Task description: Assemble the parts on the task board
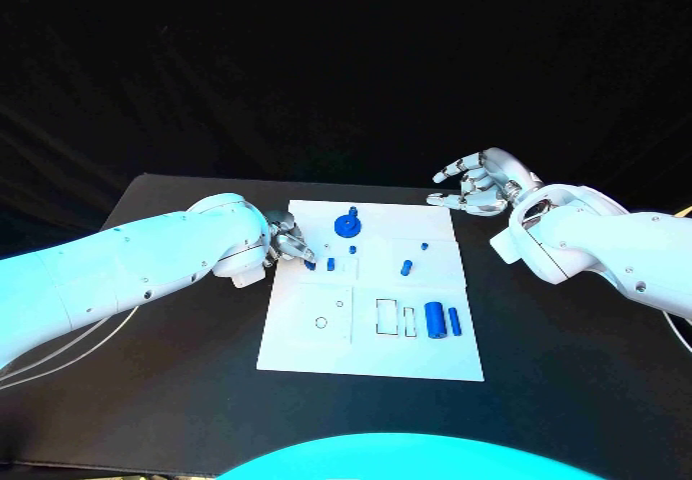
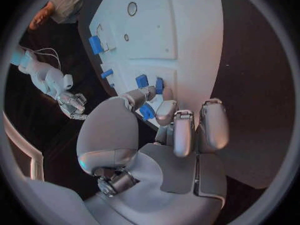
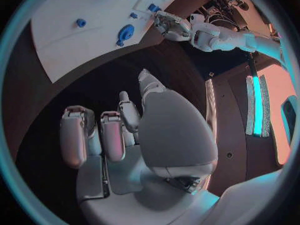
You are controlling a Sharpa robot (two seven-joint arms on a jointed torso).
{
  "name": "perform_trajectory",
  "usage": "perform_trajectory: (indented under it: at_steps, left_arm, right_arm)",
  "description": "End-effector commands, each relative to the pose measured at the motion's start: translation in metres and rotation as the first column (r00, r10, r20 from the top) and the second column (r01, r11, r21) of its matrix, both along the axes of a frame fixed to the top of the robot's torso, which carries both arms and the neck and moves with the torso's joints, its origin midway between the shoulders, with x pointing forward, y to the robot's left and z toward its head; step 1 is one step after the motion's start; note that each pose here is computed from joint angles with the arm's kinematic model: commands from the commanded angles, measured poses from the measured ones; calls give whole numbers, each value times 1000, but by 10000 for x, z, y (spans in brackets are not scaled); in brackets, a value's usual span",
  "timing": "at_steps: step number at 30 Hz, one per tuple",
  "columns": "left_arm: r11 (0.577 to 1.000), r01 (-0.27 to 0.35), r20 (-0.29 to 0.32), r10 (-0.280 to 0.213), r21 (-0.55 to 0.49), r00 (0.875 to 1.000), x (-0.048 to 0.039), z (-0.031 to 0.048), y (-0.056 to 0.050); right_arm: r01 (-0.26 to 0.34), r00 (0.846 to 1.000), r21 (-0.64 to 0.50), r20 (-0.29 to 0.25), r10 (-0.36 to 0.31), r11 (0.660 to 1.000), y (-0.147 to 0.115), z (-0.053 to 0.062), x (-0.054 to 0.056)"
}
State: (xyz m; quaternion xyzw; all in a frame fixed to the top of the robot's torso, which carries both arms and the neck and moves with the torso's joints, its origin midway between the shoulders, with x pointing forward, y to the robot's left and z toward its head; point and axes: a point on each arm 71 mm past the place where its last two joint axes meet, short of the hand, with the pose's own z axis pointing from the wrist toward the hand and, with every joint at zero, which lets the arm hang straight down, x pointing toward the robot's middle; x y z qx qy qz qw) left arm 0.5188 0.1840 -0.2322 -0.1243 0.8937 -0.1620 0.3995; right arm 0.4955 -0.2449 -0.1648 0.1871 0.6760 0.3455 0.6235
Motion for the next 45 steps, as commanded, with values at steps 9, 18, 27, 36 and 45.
perform_trajectory:
  at_steps: [9, 18, 27, 36, 45]
  left_arm:
    - [1000, 13, -9, -13, 4, 1000, -25, -20, -26]
    - [1000, 17, -22, -17, -3, 1000, -33, -25, -35]
    - [1000, 16, -27, -16, -8, 1000, -33, -28, -36]
    - [1000, 12, -27, -13, -11, 1000, -31, -27, -35]
    - [1000, 9, -27, -9, -13, 1000, -28, -28, -29]
  right_arm:
    - [-5, 1000, 0, 1, 5, 1000, 10, -2, -1]
    - [-4, 1000, 0, 1, 4, 1000, 6, -2, -3]
    - [-4, 1000, 0, 1, 4, 1000, 5, -2, -4]
    - [-4, 1000, 0, 1, 4, 1000, 3, -1, -5]
    - [-4, 1000, 0, 1, 4, 1000, 3, -1, -6]
